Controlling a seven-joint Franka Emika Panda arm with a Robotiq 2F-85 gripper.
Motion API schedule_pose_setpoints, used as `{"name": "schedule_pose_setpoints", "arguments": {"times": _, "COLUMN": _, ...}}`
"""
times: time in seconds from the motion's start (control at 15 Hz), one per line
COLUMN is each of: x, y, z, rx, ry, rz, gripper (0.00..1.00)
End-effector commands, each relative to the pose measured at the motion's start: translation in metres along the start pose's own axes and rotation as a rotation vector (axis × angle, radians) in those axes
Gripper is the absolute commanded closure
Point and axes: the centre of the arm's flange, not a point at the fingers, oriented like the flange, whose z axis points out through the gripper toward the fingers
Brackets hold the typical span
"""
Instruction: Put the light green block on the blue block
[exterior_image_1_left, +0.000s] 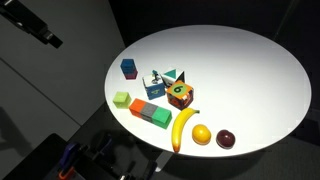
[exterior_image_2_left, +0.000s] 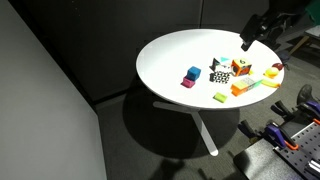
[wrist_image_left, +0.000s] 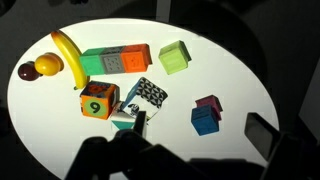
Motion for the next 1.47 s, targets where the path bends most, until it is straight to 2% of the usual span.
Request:
{"name": "schedule_pose_setpoints", "arguments": {"times": 0.0, "x": 0.0, "y": 0.0, "z": 0.0, "rx": 0.0, "ry": 0.0, "rz": 0.0, "gripper": 0.0}}
{"name": "schedule_pose_setpoints", "arguments": {"times": 0.53, "x": 0.0, "y": 0.0, "z": 0.0, "rx": 0.0, "ry": 0.0, "rz": 0.0, "gripper": 0.0}}
{"name": "schedule_pose_setpoints", "arguments": {"times": 1.13, "x": 0.027, "y": -0.007, "z": 0.008, "rx": -0.042, "ry": 0.136, "rz": -0.032, "gripper": 0.0}}
{"name": "schedule_pose_setpoints", "arguments": {"times": 1.27, "x": 0.034, "y": -0.006, "z": 0.012, "rx": -0.031, "ry": 0.112, "rz": -0.021, "gripper": 0.0}}
{"name": "schedule_pose_setpoints", "arguments": {"times": 1.4, "x": 0.042, "y": -0.003, "z": 0.019, "rx": -0.046, "ry": 0.054, "rz": 0.014, "gripper": 0.0}}
